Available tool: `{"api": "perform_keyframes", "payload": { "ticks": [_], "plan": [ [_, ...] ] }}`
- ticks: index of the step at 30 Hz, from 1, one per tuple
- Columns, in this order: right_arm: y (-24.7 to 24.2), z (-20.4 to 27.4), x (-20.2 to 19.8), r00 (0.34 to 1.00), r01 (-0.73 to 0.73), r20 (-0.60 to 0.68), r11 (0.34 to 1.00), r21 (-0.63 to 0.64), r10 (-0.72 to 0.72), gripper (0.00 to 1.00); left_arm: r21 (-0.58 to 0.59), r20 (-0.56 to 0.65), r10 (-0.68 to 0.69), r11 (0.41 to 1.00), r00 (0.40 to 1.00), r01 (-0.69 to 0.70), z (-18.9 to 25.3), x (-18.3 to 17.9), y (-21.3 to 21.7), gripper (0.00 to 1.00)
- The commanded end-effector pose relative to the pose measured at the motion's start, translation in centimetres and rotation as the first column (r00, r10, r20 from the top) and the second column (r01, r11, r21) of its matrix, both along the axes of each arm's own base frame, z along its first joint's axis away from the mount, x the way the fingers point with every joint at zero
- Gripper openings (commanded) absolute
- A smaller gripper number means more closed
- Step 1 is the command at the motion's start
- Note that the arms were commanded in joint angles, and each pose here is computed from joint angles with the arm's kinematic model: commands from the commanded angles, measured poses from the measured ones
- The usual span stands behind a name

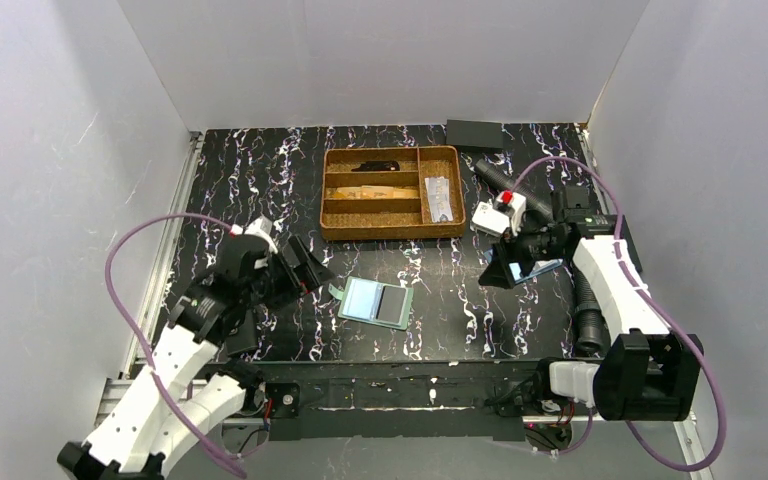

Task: Take the credit cards out of the card holder
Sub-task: Move the card holder to the center of the board, then reset both arms

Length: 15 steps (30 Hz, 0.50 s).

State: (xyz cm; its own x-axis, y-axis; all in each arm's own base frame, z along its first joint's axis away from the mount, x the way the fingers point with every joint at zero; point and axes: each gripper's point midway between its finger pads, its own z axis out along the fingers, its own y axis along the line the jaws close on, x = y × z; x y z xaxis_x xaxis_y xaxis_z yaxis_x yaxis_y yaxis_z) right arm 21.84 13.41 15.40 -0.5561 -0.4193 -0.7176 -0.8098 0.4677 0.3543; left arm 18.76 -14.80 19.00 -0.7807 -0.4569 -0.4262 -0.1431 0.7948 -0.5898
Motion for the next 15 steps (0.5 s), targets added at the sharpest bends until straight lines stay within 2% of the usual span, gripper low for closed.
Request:
{"api": "perform_keyframes", "payload": {
  "ticks": [1,3,8,9,15],
  "plan": [
    [-2.3,1.4,1.4,0.993,0.113,-0.020,0.992,0.055,-0.112,0.88,-0.127,0.060,-0.071,0.989,0.996,0.078,-0.2,-1.3,-1.4,0.98],
    [-3.3,1.3,1.8,0.989,0.146,0.001,0.989,0.039,-0.146,0.88,-0.162,0.088,-0.125,0.977,0.988,0.138,-0.1,-1.5,-2.4,0.98],
    [-3.6,1.7,2.2,0.983,0.170,0.070,0.985,0.037,-0.173,0.88,-0.203,0.023,-0.223,0.953,0.975,0.223,-1.9,-2.0,-4.2,0.98],
    [-3.6,2.2,2.8,0.965,0.213,0.148,0.975,0.057,-0.219,0.88,-0.180,0.042,-0.312,0.932,0.949,0.315,-2.3,-1.8,-4.9,0.98],
    [-4.0,4.1,2.7,0.937,0.267,0.219,0.962,0.060,-0.274,0.92,-0.215,0.101,-0.354,0.905,0.930,0.367,-1.6,-2.4,-5.5,0.98]
  ]
}}
